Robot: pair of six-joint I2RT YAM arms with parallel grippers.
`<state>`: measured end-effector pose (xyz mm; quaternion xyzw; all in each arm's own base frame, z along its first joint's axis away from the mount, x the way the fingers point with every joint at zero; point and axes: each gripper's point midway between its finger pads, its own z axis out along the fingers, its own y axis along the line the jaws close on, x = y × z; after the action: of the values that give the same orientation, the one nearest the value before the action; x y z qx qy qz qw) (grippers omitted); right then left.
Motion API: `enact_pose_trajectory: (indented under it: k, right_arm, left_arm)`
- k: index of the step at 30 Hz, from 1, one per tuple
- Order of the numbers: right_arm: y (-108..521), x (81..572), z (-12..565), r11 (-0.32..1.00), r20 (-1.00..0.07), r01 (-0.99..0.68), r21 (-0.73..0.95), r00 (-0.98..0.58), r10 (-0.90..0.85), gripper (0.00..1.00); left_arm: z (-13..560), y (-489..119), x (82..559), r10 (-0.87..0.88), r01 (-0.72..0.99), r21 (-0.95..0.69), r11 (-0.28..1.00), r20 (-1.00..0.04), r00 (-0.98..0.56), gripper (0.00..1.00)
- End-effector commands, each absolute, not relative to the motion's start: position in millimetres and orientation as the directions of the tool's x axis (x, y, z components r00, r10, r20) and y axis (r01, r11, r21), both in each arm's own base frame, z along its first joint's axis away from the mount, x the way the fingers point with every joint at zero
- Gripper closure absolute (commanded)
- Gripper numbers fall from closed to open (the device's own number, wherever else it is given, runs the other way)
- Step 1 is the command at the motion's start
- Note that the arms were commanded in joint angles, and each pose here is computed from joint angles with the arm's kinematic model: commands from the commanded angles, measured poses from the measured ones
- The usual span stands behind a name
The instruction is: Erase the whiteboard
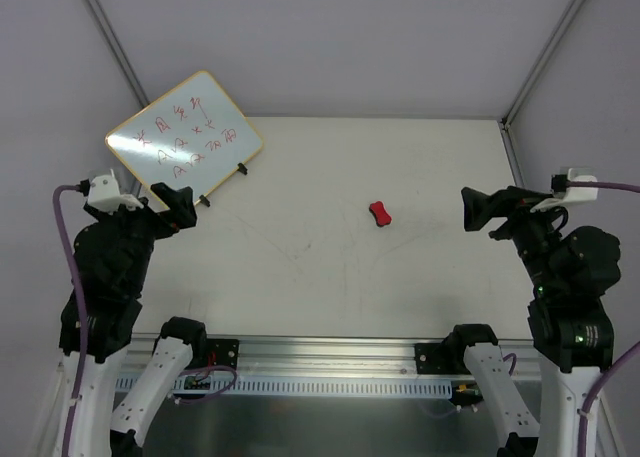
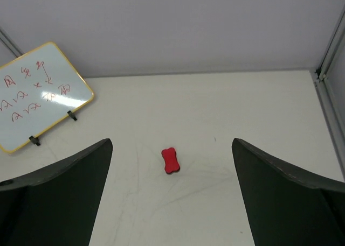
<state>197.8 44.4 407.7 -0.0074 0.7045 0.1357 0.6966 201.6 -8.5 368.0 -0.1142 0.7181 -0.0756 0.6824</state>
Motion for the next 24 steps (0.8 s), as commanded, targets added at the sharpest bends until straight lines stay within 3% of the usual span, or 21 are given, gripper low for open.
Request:
enact_pose_trajectory:
  k: [1, 5, 9, 16, 24]
  right_arm:
    - [53, 212, 374, 0.945, -0.963, -0.2, 0.259, -0.135, 0.235, 0.01]
    - [53, 221, 330, 0.942, -0.938, -0.158, 0.296, -0.235, 0.255, 0.01]
    - [56, 224, 298, 0.934, -0.91, -0.134, 0.33, -0.31, 0.277, 0.01]
    - [64, 220, 273, 0.921, -0.888, -0.159, 0.355, -0.366, 0.279, 0.01]
    - [68, 213, 267, 0.917, -0.893, -0.194, 0.348, -0.368, 0.261, 0.01]
  left_arm:
    - [333, -23, 232, -0.354, -0.103, -0.341, 0.934, -0.919, -0.175, 0.01]
    - [283, -26, 273, -0.406, -0.242, -0.34, 0.908, -0.855, -0.322, 0.01]
    - [239, -8, 304, -0.453, -0.452, -0.272, 0.849, -0.815, -0.361, 0.01]
    - [178, -9, 364, -0.506, -0.581, -0.197, 0.79, -0.745, -0.435, 0.02]
    - [98, 12, 389, -0.569, -0.694, -0.106, 0.712, -0.667, -0.481, 0.21]
